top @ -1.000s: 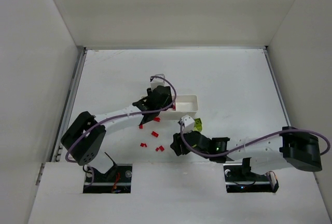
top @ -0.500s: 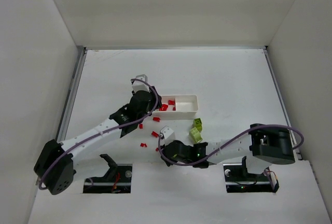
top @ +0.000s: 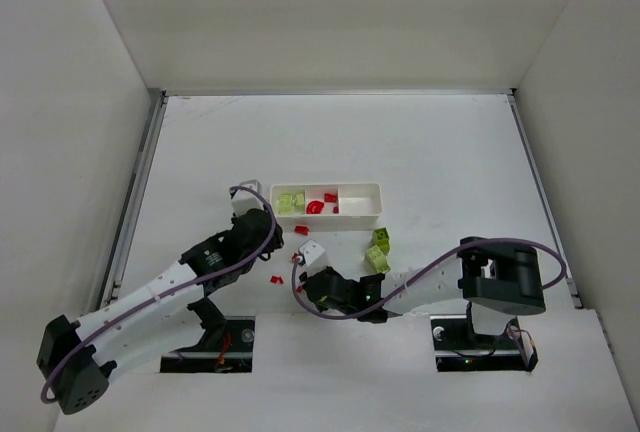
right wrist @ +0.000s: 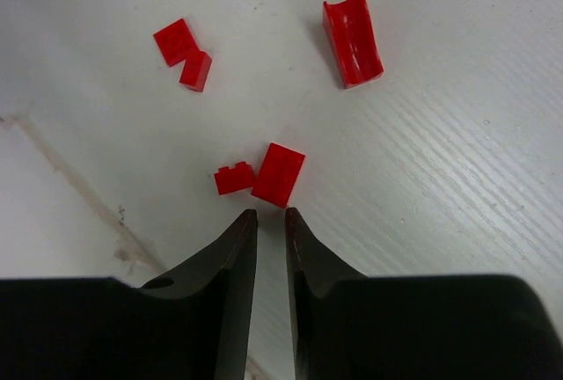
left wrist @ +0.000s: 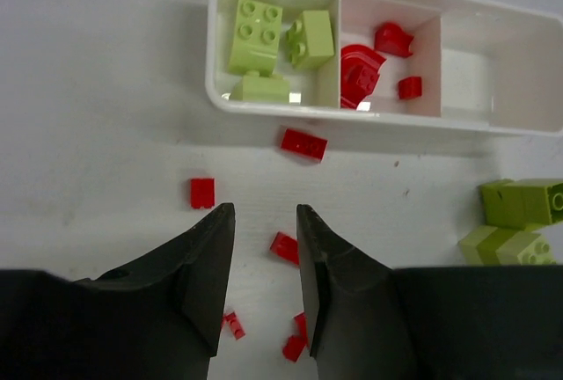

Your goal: Sort the legos into containers by color

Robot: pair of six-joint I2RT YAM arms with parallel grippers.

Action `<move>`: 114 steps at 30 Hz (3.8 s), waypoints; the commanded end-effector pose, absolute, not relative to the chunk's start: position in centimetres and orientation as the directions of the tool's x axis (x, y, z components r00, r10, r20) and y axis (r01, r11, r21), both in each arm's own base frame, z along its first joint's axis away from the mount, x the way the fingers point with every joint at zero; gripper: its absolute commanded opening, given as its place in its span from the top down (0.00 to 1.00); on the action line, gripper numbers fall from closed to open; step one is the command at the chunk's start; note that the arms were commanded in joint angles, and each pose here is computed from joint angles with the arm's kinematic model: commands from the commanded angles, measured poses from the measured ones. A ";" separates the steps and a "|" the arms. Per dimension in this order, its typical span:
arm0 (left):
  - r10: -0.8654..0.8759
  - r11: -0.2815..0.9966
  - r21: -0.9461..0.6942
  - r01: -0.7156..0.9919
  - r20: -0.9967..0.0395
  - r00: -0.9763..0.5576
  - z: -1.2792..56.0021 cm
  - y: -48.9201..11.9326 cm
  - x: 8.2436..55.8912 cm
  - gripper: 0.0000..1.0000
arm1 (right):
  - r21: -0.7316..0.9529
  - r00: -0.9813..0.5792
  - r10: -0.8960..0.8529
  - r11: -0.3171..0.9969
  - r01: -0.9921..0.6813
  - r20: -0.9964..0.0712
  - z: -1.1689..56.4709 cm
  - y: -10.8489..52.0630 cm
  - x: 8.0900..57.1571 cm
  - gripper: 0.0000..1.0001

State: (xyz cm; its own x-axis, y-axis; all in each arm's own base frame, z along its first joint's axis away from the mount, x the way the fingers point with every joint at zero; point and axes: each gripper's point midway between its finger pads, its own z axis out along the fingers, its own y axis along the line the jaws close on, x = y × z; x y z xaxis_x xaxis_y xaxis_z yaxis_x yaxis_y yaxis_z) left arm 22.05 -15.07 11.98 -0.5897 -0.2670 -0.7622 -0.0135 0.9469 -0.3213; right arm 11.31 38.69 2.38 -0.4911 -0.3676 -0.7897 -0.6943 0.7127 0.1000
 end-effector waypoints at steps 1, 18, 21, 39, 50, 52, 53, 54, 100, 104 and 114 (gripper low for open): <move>-0.221 0.968 -0.243 -0.059 -0.719 -0.659 9.9 -13.2 19.4 0.69 | 0.082 -0.482 -0.346 0.740 -0.668 -0.805 2.9 38.5 12.5 0.78; -0.178 0.977 -0.207 -0.048 -0.675 -0.716 7.1 -13.7 15.8 0.66 | 0.103 -0.490 -0.313 0.752 -0.651 -0.814 3.7 39.4 13.3 0.54; -0.178 0.977 -0.205 -0.052 -0.663 -0.727 6.9 -13.7 15.5 0.66 | 0.097 -0.490 -0.316 0.755 -0.649 -0.813 3.5 39.6 13.6 0.54; -0.293 0.948 -0.291 -0.132 -0.628 -0.721 6.1 -13.4 14.6 0.66 | 0.187 -0.484 -0.150 0.794 -0.578 -0.862 6.6 38.2 15.1 0.79; -0.342 0.919 -0.375 -0.119 -0.614 -0.712 6.0 -14.1 14.8 0.66 | 0.300 -0.430 0.089 0.839 -0.453 -0.899 13.9 34.8 22.7 0.79; -0.340 0.920 -0.375 -0.117 -0.611 -0.715 5.7 -14.3 14.7 0.66 | 0.303 -0.410 0.117 0.853 -0.425 -0.905 15.0 34.8 25.3 0.79; -0.336 0.920 -0.377 -0.109 -0.611 -0.717 5.8 -14.5 14.7 0.66 | 0.301 -0.400 0.125 0.858 -0.416 -0.908 15.5 35.0 26.4 0.78; -0.333 0.919 -0.382 -0.100 -0.615 -0.715 5.9 -14.7 14.8 0.66 | 0.289 -0.392 0.120 0.866 -0.407 -0.912 15.5 35.1 27.5 0.78; -0.448 0.773 -0.623 0.122 -0.672 -0.590 13.3 -23.3 22.6 0.60 | 0.222 -0.665 0.013 0.947 -0.232 -0.747 6.8 23.8 17.7 0.36; -0.444 0.774 -0.621 0.127 -0.675 -0.589 13.3 -23.3 22.6 0.60 | 0.219 -0.648 0.020 0.949 -0.227 -0.761 6.9 23.8 18.4 0.42; -0.480 0.751 -0.651 0.108 -0.651 -0.588 13.2 -22.8 22.3 0.58 | 0.281 -0.625 0.079 0.932 -0.231 -0.777 9.5 24.3 18.4 0.74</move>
State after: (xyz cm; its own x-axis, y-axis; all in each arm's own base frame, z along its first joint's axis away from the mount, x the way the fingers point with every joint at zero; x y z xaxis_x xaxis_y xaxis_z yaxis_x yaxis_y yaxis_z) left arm 21.69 -22.38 10.72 -0.6253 -0.4187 -0.6585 0.0867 0.8013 -0.5919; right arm 17.71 22.74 6.04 -0.6662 -0.0107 -0.7457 -0.2236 0.9567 0.1861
